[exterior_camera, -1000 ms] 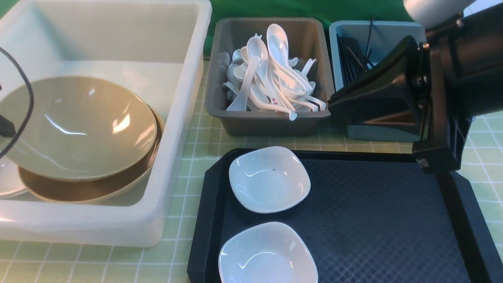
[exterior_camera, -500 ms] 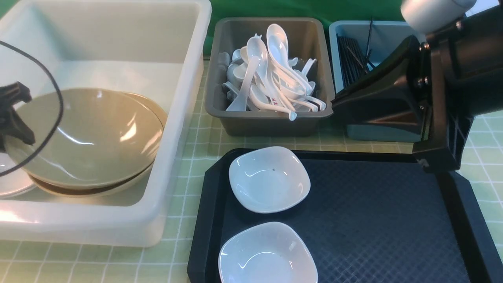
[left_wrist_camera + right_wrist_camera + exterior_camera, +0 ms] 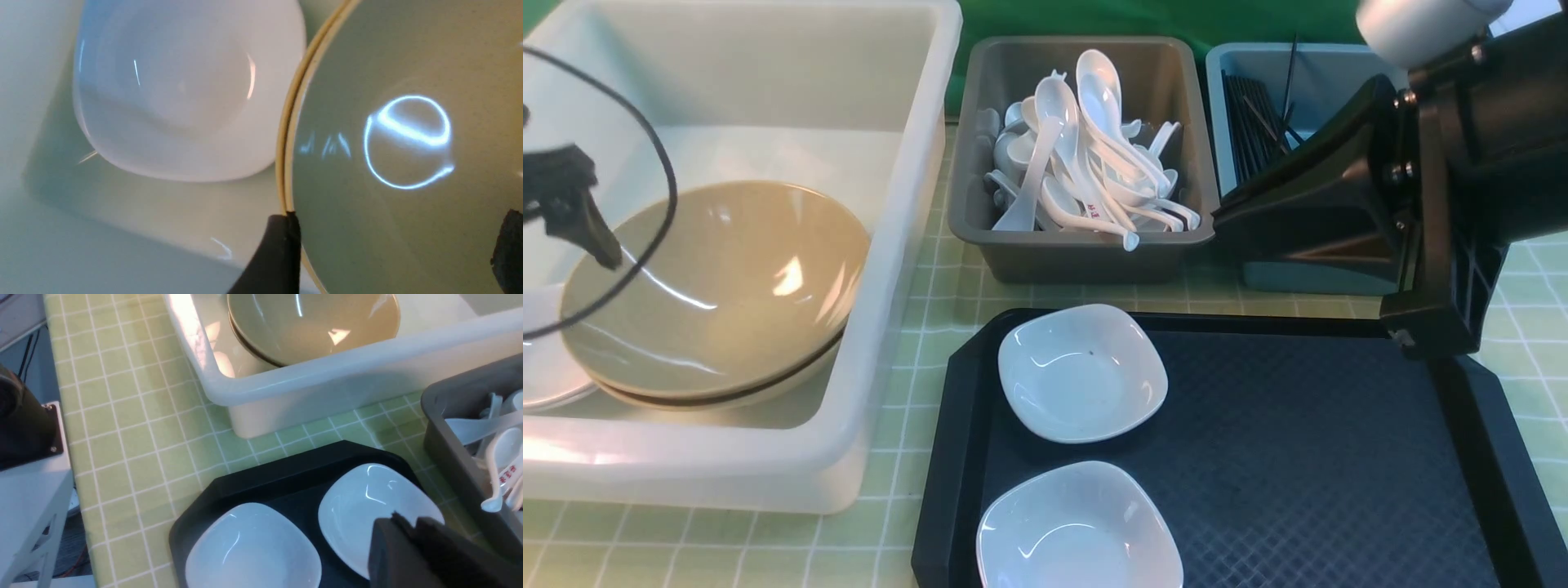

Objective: On green table put chopsticks spoon bowls plates into blue grey white boxes.
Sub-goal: 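Place the tan bowl onto the bowl stack in the left bin with the left gripper, then reach for and grasp the small white dish on the black tray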

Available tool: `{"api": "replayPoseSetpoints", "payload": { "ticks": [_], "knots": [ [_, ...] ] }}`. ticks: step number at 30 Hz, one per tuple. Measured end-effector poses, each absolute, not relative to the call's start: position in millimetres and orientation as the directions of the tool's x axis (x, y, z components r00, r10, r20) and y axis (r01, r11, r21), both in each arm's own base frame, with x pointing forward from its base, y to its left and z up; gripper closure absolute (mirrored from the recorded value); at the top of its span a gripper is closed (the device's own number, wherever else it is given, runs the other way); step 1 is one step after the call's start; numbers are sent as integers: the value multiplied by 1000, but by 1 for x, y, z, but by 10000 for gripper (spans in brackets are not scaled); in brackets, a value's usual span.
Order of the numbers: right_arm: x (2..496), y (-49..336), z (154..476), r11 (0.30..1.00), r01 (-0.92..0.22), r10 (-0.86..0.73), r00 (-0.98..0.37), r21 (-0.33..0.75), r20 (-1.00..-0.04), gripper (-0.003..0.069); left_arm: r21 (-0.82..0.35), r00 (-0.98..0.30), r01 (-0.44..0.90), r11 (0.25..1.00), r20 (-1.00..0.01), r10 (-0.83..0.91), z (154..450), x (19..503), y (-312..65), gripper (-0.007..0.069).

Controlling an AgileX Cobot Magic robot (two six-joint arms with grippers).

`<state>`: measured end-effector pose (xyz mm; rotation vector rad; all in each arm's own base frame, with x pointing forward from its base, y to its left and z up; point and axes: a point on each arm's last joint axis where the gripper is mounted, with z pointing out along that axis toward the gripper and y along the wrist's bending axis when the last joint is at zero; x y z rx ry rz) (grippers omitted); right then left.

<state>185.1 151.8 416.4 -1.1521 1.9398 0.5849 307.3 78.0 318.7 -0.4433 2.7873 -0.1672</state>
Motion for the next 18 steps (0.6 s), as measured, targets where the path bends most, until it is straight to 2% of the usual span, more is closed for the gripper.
{"api": "replayPoseSetpoints", "payload": {
  "ticks": [4,6,7,8,9,10,13,14,16,18],
  "knots": [
    [186,152,415,489,-872,-507,-296,12,-810,571,-188,-900,-222,957,-338,-275,343,294,63,12],
    [189,154,412,507,-860,-495,-335,47,-801,568,-209,-894,-105,972,-408,-184,364,282,40,15],
    [189,154,412,510,-859,-494,-340,51,-800,568,-210,-894,-91,973,-413,-173,366,282,38,15],
    [191,155,410,520,-852,-487,-362,69,-795,566,-215,-889,-22,976,-442,-118,373,277,25,16],
    [195,158,405,541,-833,-472,-411,111,-780,563,-219,-870,126,968,-494,2,385,269,0,21],
    [196,158,405,543,-832,-471,-415,115,-778,563,-214,-867,143,966,-497,18,386,267,-3,22],
    [206,164,392,576,-795,-457,-505,189,-732,557,-189,-779,442,877,-565,271,400,248,-54,72],
    [207,165,391,578,-792,-459,-512,193,-726,557,-190,-773,456,870,-569,281,401,246,-56,74],
    [215,169,380,602,-762,-454,-572,238,-683,551,-183,-707,588,788,-590,390,406,233,-86,107],
    [219,172,374,613,-747,-454,-601,259,-657,547,-189,-671,653,734,-595,444,406,225,-103,130]
  ]
}}
